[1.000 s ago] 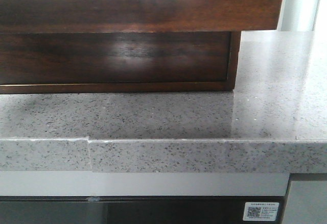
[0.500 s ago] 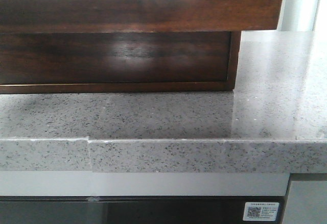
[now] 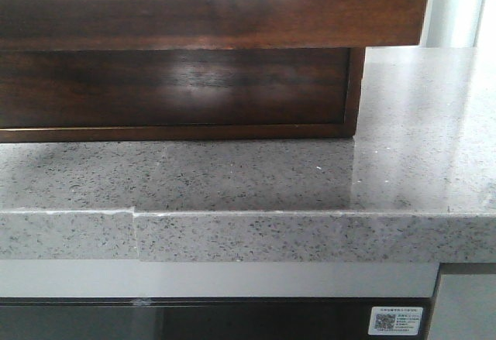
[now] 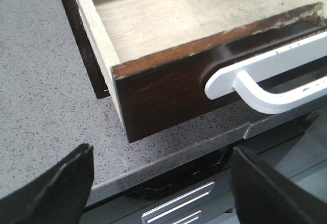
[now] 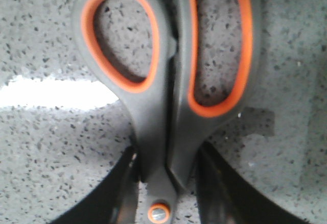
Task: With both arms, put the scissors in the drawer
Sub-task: 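Lift the scissors with the right gripper and carry them over the drawer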
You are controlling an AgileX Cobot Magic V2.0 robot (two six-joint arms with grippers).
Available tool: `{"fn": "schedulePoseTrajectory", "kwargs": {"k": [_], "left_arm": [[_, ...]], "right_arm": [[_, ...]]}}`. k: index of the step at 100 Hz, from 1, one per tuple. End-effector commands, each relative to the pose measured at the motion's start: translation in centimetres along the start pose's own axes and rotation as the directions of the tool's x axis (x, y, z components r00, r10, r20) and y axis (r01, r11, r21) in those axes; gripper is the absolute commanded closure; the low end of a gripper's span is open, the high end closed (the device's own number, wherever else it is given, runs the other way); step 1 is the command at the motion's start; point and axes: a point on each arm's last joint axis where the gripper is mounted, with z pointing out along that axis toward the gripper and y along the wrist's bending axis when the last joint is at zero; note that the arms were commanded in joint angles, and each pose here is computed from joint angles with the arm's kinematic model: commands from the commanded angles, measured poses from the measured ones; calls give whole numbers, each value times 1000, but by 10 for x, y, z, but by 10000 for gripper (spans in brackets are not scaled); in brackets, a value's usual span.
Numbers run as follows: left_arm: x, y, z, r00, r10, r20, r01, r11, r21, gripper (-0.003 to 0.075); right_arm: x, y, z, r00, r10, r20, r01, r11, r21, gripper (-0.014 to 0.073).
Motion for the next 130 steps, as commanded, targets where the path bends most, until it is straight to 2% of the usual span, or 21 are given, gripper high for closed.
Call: {"fn": "schedulePoseTrajectory", "kwargs": {"k": [1, 17, 39, 55, 62, 70, 86, 99, 107, 114, 130], "left_arm": [[-14, 0, -4, 995, -12, 95, 12, 1000, -2, 209], [-14, 0, -4, 995, -12, 95, 12, 1000, -2, 209], [-14, 0, -4, 995, -12, 95, 12, 1000, -2, 209], [-14, 0, -4, 995, -12, 95, 12, 1000, -2, 209], [-14, 0, -4, 995, -12, 95, 12, 1000, -2, 209], [-14, 0, -4, 995, -12, 95, 12, 1000, -2, 209], [-14, 0, -4, 995, -12, 95, 12, 1000, -2, 209], [-14, 0, -4, 995, -12, 95, 12, 1000, -2, 209], [-14, 0, -4, 995, -12, 95, 12, 1000, -2, 208], [-14, 0, -4, 995, -12, 95, 12, 1000, -2, 209], [-14, 0, -4, 995, -12, 95, 12, 1000, -2, 209]], "right_arm": [[-2, 3, -22, 998, -14, 57, 14, 1000, 7, 501], [-1, 3, -22, 999, -18, 51, 17, 1000, 5, 568], [2, 6, -40, 995, -27, 93, 26, 1000, 17, 573], [8, 13, -94, 971, -45, 236, 34, 998, 49, 573], [12, 20, -125, 945, -74, 319, 53, 996, 74, 573], [20, 34, -164, 895, -132, 425, 97, 990, 101, 573], [43, 65, -235, 765, -239, 598, 173, 971, 166, 573], [62, 99, -277, 622, -344, 704, 291, 936, 200, 573], [74, 122, -297, 517, -412, 751, 383, 895, 228, 573], [82, 144, -309, 407, -465, 786, 468, 845, 258, 573], [98, 190, -321, 180, -548, 817, 644, 694, 324, 573]]}}
